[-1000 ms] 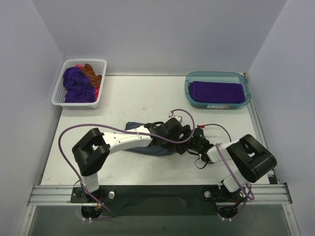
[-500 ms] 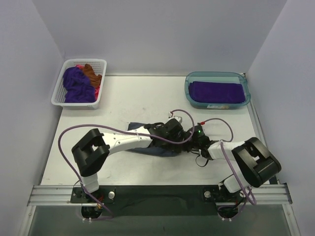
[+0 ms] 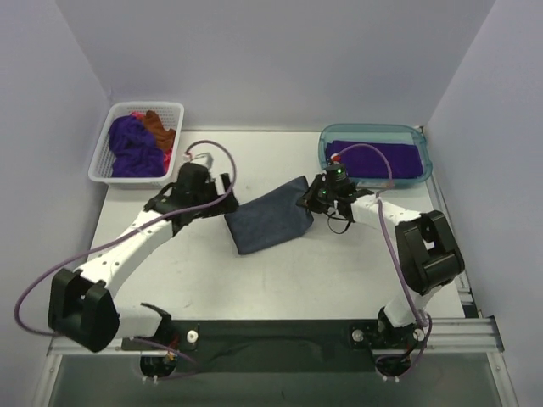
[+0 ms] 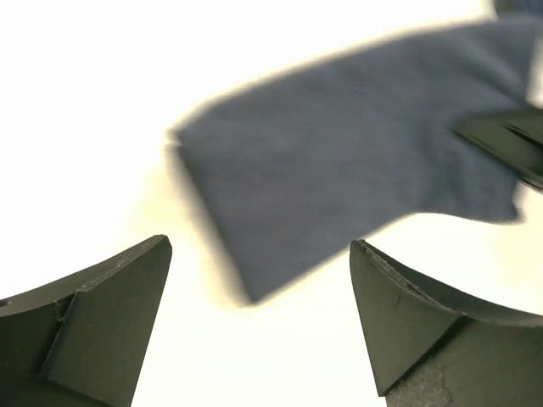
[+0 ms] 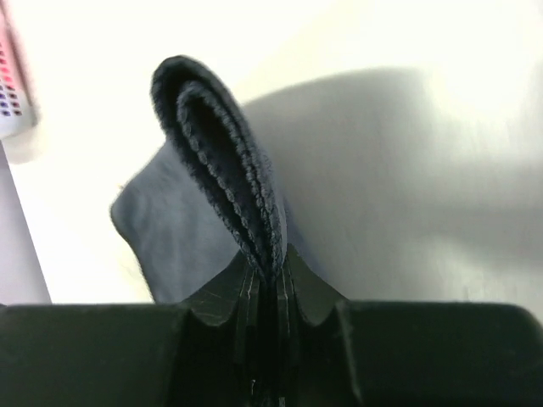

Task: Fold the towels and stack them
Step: Neatly place the folded towel into the bin

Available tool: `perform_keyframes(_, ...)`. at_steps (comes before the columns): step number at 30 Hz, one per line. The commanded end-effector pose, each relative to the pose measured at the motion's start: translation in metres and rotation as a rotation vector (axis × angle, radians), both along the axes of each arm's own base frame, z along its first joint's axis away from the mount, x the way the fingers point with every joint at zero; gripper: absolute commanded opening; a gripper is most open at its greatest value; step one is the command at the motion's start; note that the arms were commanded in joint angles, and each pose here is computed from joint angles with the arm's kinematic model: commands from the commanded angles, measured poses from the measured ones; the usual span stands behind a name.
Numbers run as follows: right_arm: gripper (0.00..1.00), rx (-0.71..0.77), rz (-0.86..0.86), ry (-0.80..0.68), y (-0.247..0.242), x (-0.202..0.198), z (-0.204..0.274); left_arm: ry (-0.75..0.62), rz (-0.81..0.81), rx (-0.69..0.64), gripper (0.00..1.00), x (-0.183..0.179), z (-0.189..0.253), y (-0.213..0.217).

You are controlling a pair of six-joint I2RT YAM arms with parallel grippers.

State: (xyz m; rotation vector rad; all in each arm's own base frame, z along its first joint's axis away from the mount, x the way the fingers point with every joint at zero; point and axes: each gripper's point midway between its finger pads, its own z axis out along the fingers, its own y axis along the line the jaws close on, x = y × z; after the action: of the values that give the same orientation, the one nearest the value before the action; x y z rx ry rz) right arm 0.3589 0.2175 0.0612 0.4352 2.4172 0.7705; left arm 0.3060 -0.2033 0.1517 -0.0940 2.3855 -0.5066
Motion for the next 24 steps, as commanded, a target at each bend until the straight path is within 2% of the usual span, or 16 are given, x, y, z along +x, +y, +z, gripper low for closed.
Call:
perform_keyframes(1,0.0,-0.078,0.115,-0.05,0.001,0.032,0.021,-0.043,0.002,0.039,0.97,0.014,0.008,0.053)
perform_keyframes(3,0.0,-0.102,0.139,-0.084,-0.002,0.054,0.031,-0.05,0.048,0.046,0.97,0.025,0.008,0.086)
perform_keyframes(4,0.0,-0.122,0.146,-0.054,-0.004,0.059,0.023,-0.043,0.058,0.055,0.97,0.025,0.005,0.094)
perform_keyframes(5,0.0,-0.114,0.147,-0.114,-0.001,0.081,0.048,-0.048,0.076,0.086,0.97,0.028,0.001,0.103)
perform_keyframes(6,0.0,-0.132,0.157,-0.144,-0.006,0.094,0.054,-0.052,0.083,0.103,0.98,0.029,-0.003,0.108)
perform_keyframes(7,0.0,-0.144,0.17,-0.107,-0.01,0.097,0.048,-0.064,0.083,0.103,0.97,0.032,-0.006,0.108)
perform_keyframes(8,0.0,-0.156,0.182,-0.167,-0.01,0.115,0.07,-0.034,0.084,0.105,0.97,0.029,-0.019,0.11)
perform_keyframes(11,0.0,-0.201,0.175,-0.169,-0.031,0.14,0.077,0.014,0.105,0.081,0.97,0.033,-0.03,0.123)
perform_keyframes(12,0.0,-0.214,0.177,-0.223,-0.035,0.155,0.097,0.017,0.115,0.087,0.97,0.035,-0.031,0.125)
perform_keyframes(16,0.0,-0.23,0.109,-0.229,-0.076,0.187,0.103,0.038,0.141,0.071,0.97,0.039,-0.034,0.135)
perform_keyframes(21,0.0,-0.237,0.085,-0.247,-0.108,0.201,0.117,0.068,0.143,0.035,0.98,0.041,-0.041,0.137)
perform_keyframes(24,0.0,-0.293,0.079,-0.265,-0.129,0.201,0.126,0.082,0.147,0.026,0.98,0.041,-0.044,0.138)
